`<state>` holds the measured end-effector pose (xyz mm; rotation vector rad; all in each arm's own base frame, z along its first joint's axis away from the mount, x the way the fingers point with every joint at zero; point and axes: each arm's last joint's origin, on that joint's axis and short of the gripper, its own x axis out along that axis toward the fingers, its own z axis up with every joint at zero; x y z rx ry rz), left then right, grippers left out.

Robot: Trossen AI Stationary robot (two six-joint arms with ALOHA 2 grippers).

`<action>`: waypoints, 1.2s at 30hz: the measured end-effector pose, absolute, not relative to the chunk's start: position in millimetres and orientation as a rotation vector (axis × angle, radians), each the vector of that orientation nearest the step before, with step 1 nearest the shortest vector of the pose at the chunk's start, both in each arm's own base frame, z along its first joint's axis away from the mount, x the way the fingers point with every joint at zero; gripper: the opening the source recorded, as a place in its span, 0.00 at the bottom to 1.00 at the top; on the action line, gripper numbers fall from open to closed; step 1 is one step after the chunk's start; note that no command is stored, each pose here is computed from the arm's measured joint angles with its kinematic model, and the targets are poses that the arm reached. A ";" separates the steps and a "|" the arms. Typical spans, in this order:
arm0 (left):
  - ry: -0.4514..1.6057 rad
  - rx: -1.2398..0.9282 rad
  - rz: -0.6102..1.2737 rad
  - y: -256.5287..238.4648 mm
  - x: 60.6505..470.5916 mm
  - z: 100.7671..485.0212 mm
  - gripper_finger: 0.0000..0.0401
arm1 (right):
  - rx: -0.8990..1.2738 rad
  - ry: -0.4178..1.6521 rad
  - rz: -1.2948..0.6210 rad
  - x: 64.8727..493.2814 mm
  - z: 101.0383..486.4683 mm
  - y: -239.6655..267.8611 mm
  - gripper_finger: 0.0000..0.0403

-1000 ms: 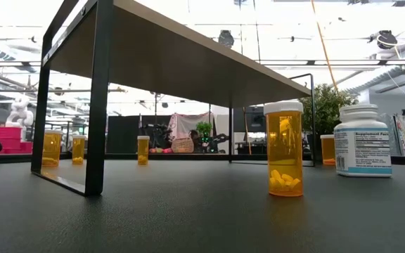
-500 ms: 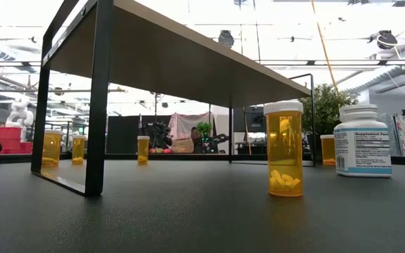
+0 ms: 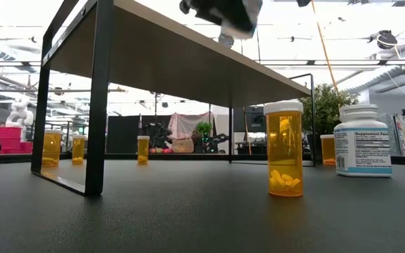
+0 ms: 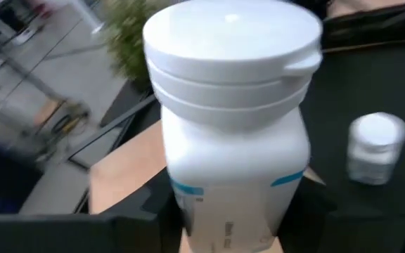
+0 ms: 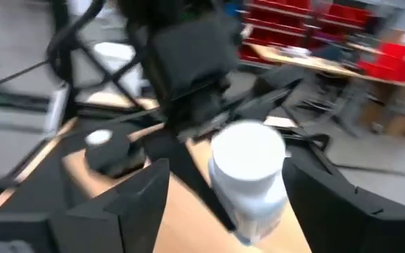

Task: Pick and place medicine bottles onto shelf by color
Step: Put the white pill bottle on the shelf

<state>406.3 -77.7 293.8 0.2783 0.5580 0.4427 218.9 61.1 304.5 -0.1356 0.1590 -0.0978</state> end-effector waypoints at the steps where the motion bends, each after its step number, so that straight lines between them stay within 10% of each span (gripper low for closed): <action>1: 0.561 0.266 0.453 -74.6 406.5 293.4 0.41 | -0.128 0.163 -0.136 220.8 305.8 61.4 0.69; 16: 0.619 0.159 0.496 -69.5 401.7 286.0 0.42 | -0.193 0.279 -0.289 254.6 308.1 61.7 0.67; 36: 0.538 0.117 0.490 -69.1 407.2 292.3 0.42 | -0.254 0.367 0.060 263.6 299.9 17.3 0.64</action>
